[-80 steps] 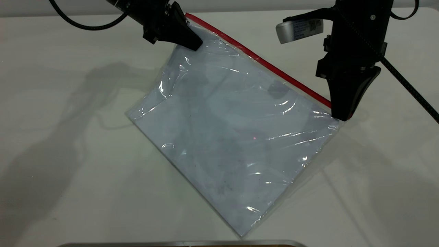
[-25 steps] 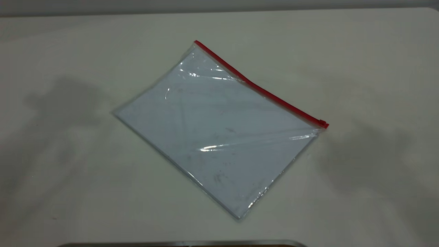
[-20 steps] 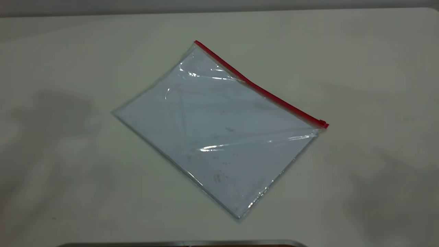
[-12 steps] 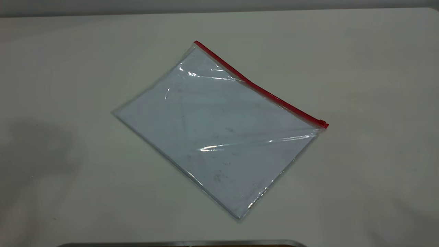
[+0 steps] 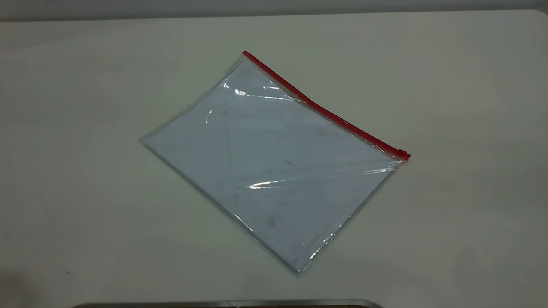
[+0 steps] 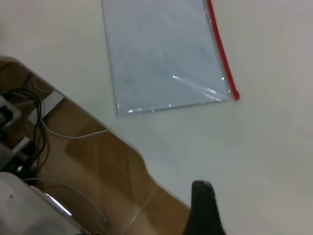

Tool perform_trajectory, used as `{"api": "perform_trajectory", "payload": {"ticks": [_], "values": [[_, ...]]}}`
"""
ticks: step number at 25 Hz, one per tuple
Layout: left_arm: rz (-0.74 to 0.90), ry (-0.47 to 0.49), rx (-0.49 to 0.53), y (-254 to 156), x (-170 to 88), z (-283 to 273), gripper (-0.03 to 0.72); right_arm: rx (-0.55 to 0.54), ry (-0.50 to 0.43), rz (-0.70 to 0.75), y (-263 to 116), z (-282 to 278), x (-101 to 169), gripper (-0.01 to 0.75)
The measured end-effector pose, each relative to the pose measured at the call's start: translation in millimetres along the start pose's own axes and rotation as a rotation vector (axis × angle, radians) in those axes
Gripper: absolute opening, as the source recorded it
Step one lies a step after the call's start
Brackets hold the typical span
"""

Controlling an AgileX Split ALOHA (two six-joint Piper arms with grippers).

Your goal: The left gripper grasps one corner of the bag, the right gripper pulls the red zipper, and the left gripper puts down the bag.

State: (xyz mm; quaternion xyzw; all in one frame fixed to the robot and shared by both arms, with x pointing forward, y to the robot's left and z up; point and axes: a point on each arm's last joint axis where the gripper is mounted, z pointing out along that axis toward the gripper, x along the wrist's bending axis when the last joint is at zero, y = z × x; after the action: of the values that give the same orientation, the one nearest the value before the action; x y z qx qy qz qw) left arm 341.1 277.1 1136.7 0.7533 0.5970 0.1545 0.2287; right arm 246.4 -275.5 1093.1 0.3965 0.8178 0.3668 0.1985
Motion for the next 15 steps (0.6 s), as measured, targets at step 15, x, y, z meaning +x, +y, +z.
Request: {"api": "perform_trajectory", "payload": {"ticks": [15], "values": [[0.004,-0.016,-0.113,-107.8,-4.9,14.9,0.567,-0.155,-0.119,-0.021,-55.3,12.0,2.7,0.591]]}}
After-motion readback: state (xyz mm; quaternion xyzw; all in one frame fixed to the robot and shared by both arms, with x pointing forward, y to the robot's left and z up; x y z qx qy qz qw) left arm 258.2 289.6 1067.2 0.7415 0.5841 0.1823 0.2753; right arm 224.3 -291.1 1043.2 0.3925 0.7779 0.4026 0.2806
